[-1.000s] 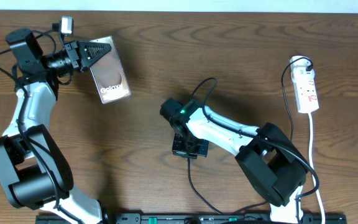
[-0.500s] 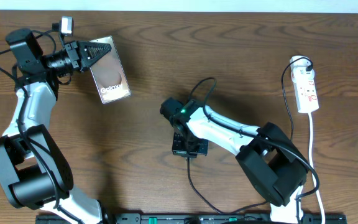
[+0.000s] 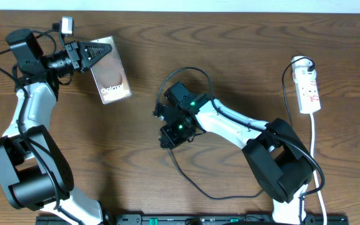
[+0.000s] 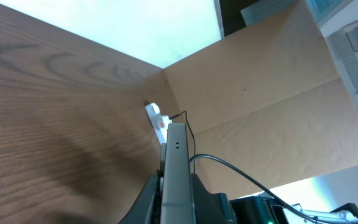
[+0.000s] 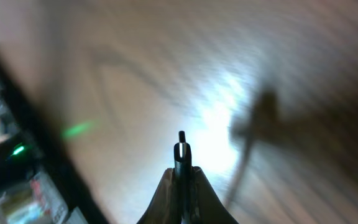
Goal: Plug charger to phone and switch on socket
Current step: 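Close the right gripper on the USB-C plug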
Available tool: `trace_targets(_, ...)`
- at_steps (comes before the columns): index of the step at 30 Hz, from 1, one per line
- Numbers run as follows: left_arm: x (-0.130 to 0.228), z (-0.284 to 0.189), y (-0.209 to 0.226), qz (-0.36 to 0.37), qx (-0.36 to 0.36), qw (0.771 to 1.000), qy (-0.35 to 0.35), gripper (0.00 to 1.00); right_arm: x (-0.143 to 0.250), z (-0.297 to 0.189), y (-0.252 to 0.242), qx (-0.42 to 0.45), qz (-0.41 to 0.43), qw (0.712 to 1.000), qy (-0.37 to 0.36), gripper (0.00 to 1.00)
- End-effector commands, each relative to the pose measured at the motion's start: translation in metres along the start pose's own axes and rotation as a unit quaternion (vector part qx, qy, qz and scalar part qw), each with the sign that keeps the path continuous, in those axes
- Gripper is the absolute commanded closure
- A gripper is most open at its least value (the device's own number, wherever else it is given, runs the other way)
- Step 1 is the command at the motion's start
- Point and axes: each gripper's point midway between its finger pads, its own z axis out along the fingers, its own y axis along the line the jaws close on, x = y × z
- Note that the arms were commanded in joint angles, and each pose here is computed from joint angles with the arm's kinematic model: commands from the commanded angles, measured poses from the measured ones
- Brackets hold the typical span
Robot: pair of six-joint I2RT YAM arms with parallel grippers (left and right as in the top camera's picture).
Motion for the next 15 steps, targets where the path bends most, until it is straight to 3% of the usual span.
trace_targets(1,-0.001,-0.002,-0.011,0.017,0.012,1.0,0.007,0.92,-0.001,-0.002,0.029,-0.093,-0.075,0.993,-0.003,0.99)
trace_targets(9,-0.001,-0.002,-0.011,0.017,0.012,1.0,0.007,0.92,-0.001,-0.002,0.031,-0.101,-0.088,0.991,-0.006,0.99)
trace_targets(12,-0.001,-0.002,-0.011,0.018,0.012,1.0,0.007,0.92,-0.007,-0.002,-0.011,0.012,0.048,0.999,-0.013,0.99)
trace_targets(15,-0.001,-0.002,-0.011,0.018,0.012,1.0,0.007,0.92,0.003,-0.012,-0.058,0.125,0.174,0.976,-0.02,0.99)
